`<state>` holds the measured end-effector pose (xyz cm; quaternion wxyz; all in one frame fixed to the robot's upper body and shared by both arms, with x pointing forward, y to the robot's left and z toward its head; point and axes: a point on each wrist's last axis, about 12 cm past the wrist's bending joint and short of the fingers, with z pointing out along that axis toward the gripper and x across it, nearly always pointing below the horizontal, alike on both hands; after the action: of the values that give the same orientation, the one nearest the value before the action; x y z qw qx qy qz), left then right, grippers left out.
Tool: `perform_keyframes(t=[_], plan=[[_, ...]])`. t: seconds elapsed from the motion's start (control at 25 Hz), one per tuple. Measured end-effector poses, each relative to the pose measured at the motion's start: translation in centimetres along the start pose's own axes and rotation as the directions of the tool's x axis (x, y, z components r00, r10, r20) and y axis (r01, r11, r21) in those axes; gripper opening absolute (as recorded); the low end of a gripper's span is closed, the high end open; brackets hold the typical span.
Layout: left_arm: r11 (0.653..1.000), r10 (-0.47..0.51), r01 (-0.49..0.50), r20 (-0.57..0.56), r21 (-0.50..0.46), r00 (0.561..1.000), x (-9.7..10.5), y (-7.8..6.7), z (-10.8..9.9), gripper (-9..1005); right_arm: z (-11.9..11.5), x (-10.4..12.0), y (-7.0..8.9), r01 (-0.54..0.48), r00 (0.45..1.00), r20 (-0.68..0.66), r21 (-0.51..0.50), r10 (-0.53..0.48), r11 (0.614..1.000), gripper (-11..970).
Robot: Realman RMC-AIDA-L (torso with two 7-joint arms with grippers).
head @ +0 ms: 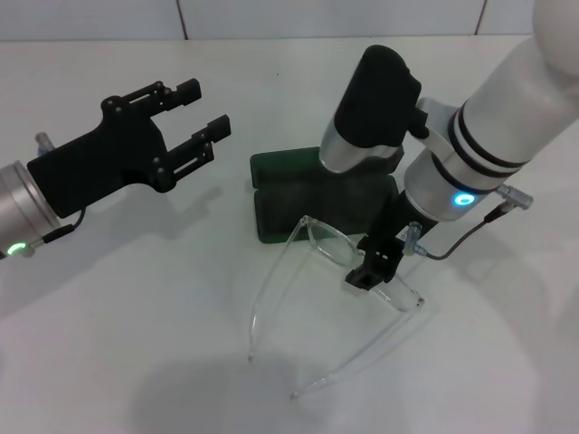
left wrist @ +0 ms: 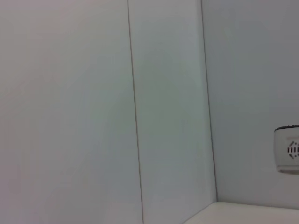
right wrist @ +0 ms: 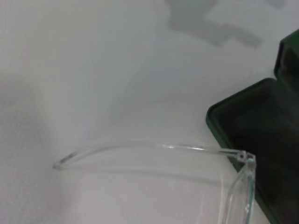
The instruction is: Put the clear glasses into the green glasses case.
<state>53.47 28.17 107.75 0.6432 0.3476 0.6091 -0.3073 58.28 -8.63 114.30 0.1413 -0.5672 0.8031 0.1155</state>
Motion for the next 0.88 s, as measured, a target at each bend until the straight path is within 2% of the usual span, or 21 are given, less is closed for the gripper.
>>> perform_keyframes(t=[0.8, 0.88], plan=[[1.0, 0.0, 0.0, 0.017, 0.008, 1.0, 0.3, -0.6, 0.2, 562, 1.2, 0.3, 0.3, 0.013, 1.0, 0.013, 0.008, -0.013, 1.0, 389], [1.0, -0.003, 0.002, 0.023, 0.012, 1.0, 0.3, -0.7, 0.3, 562, 1.3, 0.2, 0.4, 0.022, 1.0, 0.016, 0.013, -0.022, 1.0, 306]])
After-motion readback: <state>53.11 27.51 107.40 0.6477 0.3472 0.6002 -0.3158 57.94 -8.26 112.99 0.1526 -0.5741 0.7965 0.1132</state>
